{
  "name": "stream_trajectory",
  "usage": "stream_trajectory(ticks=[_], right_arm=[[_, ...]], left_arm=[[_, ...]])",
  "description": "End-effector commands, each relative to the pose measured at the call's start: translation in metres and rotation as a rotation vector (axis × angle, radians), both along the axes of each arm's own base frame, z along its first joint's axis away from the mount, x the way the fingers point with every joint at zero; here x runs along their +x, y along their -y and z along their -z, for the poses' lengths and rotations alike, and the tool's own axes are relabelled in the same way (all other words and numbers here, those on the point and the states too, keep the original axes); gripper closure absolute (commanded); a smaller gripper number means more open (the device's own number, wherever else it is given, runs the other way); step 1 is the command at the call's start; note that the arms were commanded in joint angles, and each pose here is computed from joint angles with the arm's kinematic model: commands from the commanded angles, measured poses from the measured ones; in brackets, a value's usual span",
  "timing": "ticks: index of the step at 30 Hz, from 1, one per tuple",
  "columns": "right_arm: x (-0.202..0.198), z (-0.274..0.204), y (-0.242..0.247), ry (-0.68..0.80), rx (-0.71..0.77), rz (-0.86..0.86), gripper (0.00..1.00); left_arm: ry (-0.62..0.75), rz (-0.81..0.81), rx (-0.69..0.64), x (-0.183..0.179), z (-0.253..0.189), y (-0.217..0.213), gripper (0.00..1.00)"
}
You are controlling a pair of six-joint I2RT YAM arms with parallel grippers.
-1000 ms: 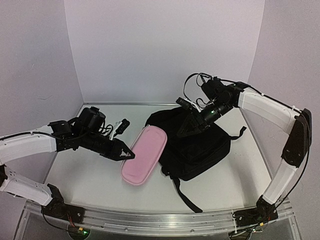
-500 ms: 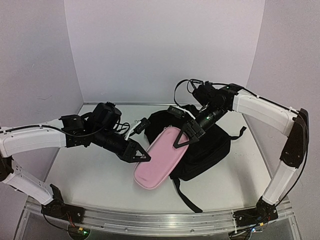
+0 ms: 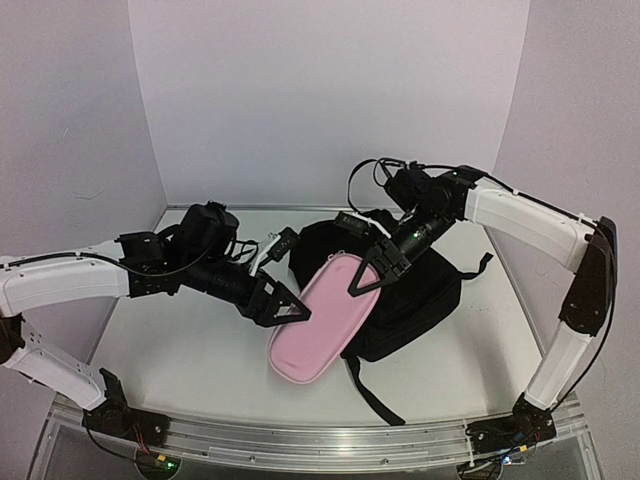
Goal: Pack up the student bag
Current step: Pick up the stationery from the center of the board.
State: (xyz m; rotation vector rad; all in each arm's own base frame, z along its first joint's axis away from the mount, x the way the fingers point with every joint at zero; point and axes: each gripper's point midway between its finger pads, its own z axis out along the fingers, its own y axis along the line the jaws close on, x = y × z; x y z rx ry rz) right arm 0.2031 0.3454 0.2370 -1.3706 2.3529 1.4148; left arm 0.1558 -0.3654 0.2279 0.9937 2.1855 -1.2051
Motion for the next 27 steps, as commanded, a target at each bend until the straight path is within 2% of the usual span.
stream_trajectory(ticks=[1, 11, 16, 20, 24, 27], right_arm=[[0.004, -0.063, 0.003, 0.093, 0.141, 0.009, 0.89], [0.063, -0.107, 0.015, 0.037, 0.257, 0.218, 0.9], [0.076, -0.116, 0.013, 0.004, 0.29, 0.27, 0.89], [0.081, -0.119, 0.01, -0.03, 0.314, 0.299, 0.88], [0.079, -0.116, 0.009, -0.065, 0.326, 0.297, 0.86], [0.079, -0.113, 0.009, -0.055, 0.328, 0.296, 0.73]], left_arm=[[0.06, -0.041, -0.121, 0.003, -0.025, -0.005, 0.13], [0.07, -0.147, -0.414, 0.017, -0.068, -0.004, 0.12], [0.073, -0.227, -0.564, 0.033, -0.093, -0.004, 0.17], [0.083, -0.255, -0.667, 0.041, -0.11, -0.002, 0.3], [0.085, -0.3, -0.725, 0.05, -0.119, -0.004, 0.49], [0.087, -0.314, -0.729, 0.052, -0.123, -0.005, 0.66]])
